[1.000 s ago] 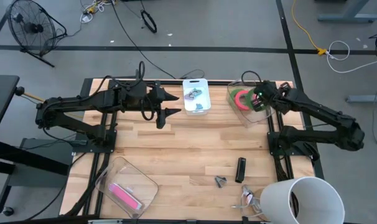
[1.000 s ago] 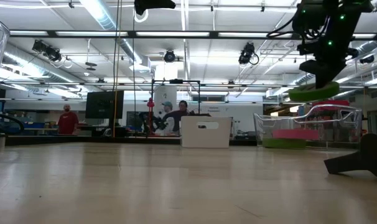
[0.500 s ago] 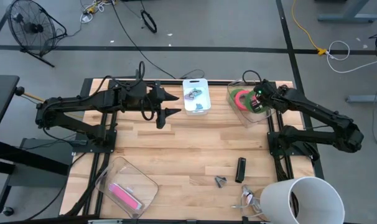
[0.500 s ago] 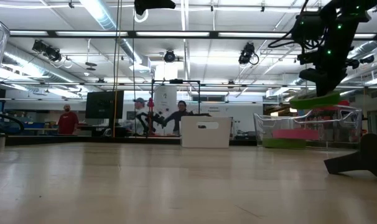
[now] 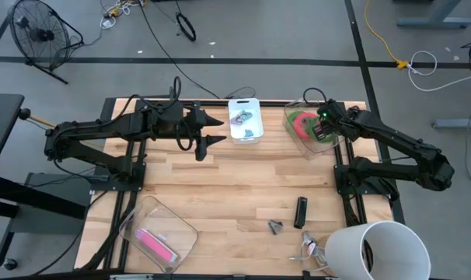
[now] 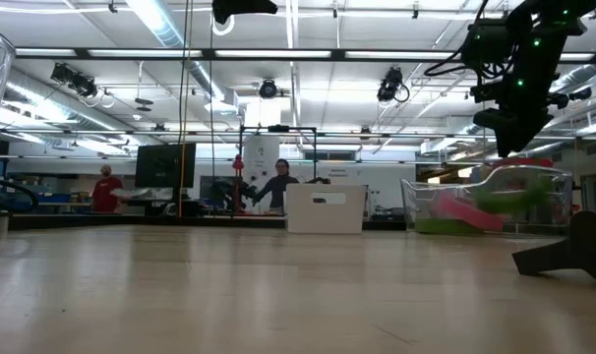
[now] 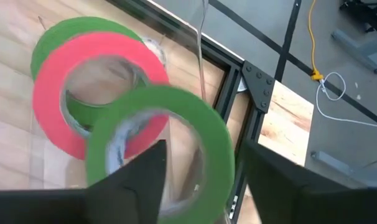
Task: Pick and place Stapler, Stapler remover, tape
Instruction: Put the black stapler into the bottom transparent bin
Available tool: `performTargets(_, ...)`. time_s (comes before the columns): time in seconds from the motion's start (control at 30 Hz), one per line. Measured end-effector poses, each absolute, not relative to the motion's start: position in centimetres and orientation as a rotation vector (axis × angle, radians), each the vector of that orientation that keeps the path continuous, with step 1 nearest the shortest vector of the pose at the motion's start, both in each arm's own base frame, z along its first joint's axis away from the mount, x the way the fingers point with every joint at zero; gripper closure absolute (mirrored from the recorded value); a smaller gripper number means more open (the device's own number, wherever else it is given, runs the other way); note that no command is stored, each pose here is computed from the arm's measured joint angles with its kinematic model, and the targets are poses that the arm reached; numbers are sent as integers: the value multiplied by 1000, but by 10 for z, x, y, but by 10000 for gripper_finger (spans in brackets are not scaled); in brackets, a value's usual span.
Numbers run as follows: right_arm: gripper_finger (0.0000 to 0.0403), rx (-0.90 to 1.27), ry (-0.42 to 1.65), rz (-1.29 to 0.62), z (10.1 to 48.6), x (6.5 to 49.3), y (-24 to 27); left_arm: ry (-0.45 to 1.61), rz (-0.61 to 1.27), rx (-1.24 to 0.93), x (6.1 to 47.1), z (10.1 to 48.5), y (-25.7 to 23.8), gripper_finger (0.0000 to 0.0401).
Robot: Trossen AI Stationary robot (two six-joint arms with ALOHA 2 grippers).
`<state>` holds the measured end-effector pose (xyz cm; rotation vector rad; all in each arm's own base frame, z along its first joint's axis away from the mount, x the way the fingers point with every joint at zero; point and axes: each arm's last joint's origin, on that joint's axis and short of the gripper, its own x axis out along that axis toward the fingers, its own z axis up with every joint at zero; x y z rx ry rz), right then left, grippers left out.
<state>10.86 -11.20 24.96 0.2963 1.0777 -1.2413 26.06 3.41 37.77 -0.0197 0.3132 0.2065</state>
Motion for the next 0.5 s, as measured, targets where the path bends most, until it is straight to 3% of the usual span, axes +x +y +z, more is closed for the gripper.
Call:
performTargets(0.2, 141, 297, 1078, -1240, 250, 109, -112, 313, 207, -20, 261, 378, 34, 170)
performTargets(0.5, 124, 377, 1040, -1137, 249, 113, -111, 313, 207, -20, 261, 378, 34, 170)
